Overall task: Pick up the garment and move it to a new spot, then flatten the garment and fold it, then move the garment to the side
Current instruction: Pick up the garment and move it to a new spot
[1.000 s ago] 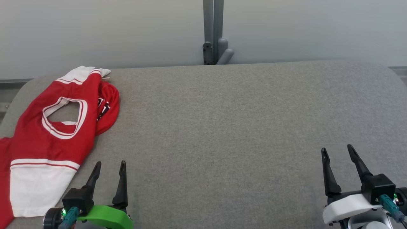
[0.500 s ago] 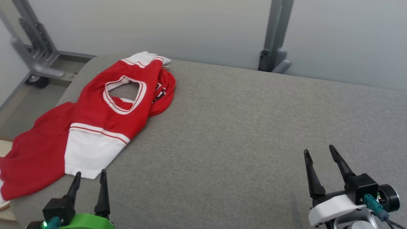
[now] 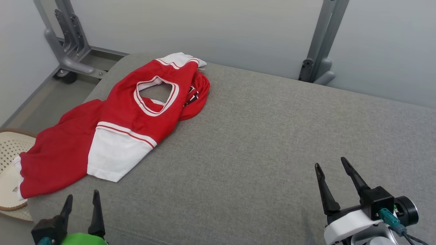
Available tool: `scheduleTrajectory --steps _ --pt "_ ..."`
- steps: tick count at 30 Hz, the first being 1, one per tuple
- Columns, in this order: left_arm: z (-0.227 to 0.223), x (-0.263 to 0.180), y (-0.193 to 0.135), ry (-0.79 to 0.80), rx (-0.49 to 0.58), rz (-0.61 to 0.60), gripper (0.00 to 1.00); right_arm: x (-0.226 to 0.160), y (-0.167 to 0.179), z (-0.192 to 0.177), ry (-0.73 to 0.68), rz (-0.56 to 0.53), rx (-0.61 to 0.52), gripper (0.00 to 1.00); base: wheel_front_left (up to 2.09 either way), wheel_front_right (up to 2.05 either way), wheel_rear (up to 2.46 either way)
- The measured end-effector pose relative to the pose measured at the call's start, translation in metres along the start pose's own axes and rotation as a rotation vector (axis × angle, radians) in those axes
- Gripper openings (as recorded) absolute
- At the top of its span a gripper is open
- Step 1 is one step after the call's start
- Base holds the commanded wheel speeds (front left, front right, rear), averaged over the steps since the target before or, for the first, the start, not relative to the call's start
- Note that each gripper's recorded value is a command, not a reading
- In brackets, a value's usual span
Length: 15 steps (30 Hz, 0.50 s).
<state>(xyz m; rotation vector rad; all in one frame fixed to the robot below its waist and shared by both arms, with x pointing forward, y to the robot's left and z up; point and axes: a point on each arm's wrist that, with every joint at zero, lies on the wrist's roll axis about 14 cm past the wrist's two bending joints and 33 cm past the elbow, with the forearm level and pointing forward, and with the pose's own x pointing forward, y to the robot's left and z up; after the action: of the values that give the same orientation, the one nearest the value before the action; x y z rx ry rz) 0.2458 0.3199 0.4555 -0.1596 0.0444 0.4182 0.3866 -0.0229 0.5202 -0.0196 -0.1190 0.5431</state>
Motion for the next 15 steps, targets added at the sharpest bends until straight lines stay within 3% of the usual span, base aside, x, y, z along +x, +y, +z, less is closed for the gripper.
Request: scheduleTrajectory --steps 15 --pt "-0.057 0.075 -0.011 0.316 -0.017 -0.003 1.00 -0.024 -0.058 -0.033 0.091 -0.151 -0.003 1.00 0.00 0.00 0.00"
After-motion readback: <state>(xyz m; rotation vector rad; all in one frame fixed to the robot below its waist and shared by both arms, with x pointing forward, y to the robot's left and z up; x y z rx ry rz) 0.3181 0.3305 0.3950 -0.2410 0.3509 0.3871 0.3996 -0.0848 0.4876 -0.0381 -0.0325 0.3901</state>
